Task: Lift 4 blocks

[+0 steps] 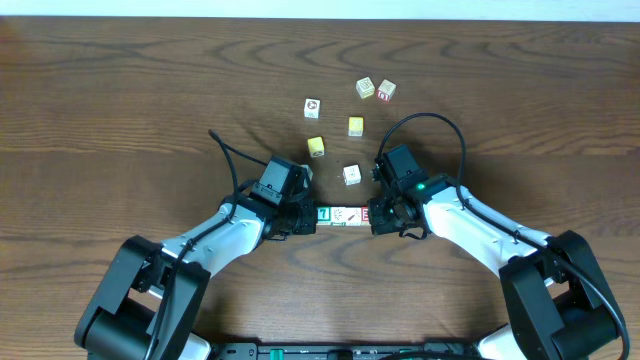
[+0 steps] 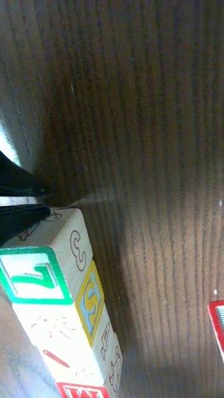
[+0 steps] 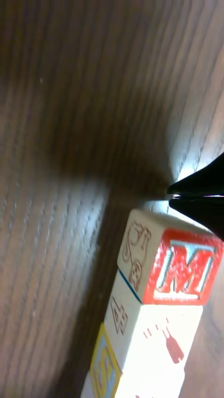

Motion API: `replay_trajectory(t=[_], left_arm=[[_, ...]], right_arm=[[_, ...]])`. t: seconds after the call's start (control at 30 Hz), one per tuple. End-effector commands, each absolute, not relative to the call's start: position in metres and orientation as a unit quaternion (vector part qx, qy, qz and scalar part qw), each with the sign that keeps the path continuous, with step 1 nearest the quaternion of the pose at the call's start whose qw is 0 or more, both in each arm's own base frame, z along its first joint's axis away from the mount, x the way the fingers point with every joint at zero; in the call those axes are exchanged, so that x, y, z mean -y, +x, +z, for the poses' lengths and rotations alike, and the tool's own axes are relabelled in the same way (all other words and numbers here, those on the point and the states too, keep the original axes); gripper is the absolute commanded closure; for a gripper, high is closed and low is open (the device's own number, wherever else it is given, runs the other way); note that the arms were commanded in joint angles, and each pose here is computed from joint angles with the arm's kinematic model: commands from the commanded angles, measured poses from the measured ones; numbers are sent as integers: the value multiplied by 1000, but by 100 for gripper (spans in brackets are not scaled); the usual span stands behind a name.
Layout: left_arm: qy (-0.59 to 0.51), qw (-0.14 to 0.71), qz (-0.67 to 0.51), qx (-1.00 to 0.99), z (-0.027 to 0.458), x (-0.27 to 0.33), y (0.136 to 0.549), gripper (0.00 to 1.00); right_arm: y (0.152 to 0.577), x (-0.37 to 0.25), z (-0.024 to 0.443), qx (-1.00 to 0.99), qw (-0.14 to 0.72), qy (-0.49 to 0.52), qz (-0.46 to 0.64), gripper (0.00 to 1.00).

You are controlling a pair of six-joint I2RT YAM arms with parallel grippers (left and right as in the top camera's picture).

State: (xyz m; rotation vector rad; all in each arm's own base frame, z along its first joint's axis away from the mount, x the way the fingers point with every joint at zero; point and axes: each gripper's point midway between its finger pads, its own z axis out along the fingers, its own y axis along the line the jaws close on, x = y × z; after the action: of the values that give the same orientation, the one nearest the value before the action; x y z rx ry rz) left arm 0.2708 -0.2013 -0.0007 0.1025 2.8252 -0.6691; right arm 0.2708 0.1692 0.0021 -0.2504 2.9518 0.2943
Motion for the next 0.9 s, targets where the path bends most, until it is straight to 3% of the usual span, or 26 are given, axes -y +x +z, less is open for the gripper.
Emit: replay_trajectory(t=[0.0, 0.2, 0.33, 0.43, 0.5, 0.57, 0.63, 0.87], left_arm=[[35, 139, -188, -972, -5, 189, 277, 91], [20, 174, -141, -974, -5, 172, 293, 89], [-8, 217, -123, -968, 14, 155, 320, 87], [-30, 247, -115, -962, 30, 141, 336, 86], [-43, 264, -118, -956, 39, 134, 344, 83], [-53, 276, -120, -952, 47, 127, 349, 68], [-62, 286, -121, -948, 54, 121, 353, 66], [-37, 362, -121, -924, 92, 108, 376, 66]], right_arm=[[278, -160, 2, -990, 100, -76, 65, 99], [295, -149, 5, -988, 134, -64, 39, 99], [324, -138, 14, -980, 196, -47, 8, 91], [343, -125, 22, -970, 239, -36, -27, 81], [355, -117, 29, -962, 268, -25, -51, 67], [365, -112, 35, -955, 291, -15, -62, 52], [375, -111, 43, -946, 318, -5, -70, 39], [406, -114, 70, -915, 394, -21, -80, 27]])
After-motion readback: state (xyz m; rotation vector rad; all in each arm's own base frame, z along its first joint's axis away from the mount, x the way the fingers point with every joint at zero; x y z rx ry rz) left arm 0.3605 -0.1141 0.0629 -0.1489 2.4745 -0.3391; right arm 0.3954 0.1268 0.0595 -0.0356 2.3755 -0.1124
